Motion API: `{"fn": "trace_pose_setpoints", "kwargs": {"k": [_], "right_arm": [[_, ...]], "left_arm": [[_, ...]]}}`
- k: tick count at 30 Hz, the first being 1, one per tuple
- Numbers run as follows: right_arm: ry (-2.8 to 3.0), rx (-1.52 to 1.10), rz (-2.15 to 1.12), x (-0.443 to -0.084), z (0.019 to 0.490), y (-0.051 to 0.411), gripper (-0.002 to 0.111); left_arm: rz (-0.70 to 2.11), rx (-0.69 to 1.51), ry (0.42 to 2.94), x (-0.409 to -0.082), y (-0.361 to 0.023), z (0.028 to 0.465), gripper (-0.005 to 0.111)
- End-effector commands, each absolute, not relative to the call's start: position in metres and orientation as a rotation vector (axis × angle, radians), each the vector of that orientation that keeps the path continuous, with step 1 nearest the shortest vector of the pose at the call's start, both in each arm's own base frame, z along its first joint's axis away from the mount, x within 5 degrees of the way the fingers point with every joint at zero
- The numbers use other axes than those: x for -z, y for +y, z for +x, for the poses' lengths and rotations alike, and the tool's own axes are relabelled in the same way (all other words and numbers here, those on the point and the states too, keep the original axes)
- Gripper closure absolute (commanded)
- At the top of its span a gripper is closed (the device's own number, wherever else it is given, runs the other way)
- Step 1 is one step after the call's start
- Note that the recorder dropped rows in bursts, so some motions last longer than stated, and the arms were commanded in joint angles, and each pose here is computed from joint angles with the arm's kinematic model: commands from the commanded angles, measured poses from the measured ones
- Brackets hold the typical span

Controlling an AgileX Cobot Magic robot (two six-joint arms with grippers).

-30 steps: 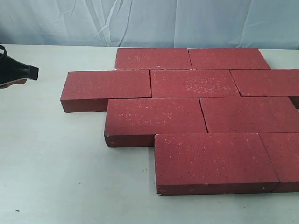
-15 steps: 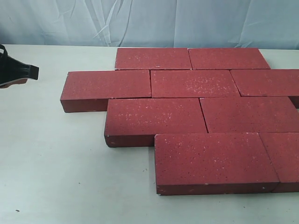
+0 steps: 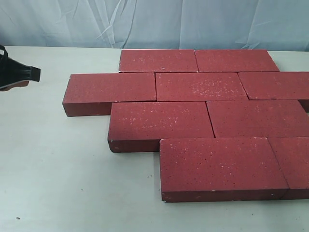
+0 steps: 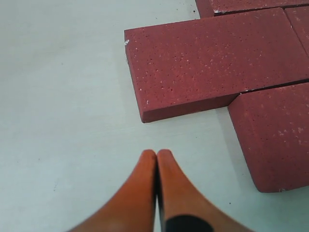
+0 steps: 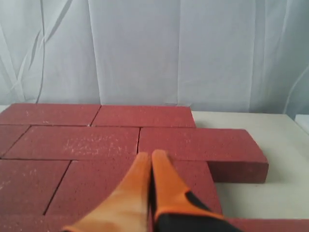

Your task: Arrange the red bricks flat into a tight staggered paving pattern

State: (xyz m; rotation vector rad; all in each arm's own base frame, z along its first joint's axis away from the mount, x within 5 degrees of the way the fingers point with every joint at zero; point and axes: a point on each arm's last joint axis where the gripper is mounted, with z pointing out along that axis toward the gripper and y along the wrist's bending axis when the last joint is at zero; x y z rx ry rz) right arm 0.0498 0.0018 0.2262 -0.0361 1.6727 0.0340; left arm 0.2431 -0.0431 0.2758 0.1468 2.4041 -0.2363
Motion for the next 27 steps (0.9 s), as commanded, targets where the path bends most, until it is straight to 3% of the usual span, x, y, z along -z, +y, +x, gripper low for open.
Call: {"fn": "trace_pose_setpoints", "kwargs": {"k": [1, 5, 22, 27], "right_arm": [[1.740, -0.016, -0.047, -0.200, 0.053, 0.002, 0.109], [1.784, -0.015, -0.048, -0.186, 0.054, 0.002, 0.109], [1.785, -0.015, -0.048, -0.186, 0.054, 0.002, 0.109], [1.785, -0.015, -0.048, -0.186, 0.054, 0.002, 0.109]], "left_arm": [[0.146, 0.245, 2.402, -0.275, -0.044, 0.241, 0.107], [0.145, 0.247, 2.402, -0.275, -0.044, 0.241, 0.107], [0.189, 0.225, 2.448, -0.273, -0.044, 0.237, 0.107], [0.234, 0.230, 2.418, -0.292, -0.042, 0.215, 0.107]]}}
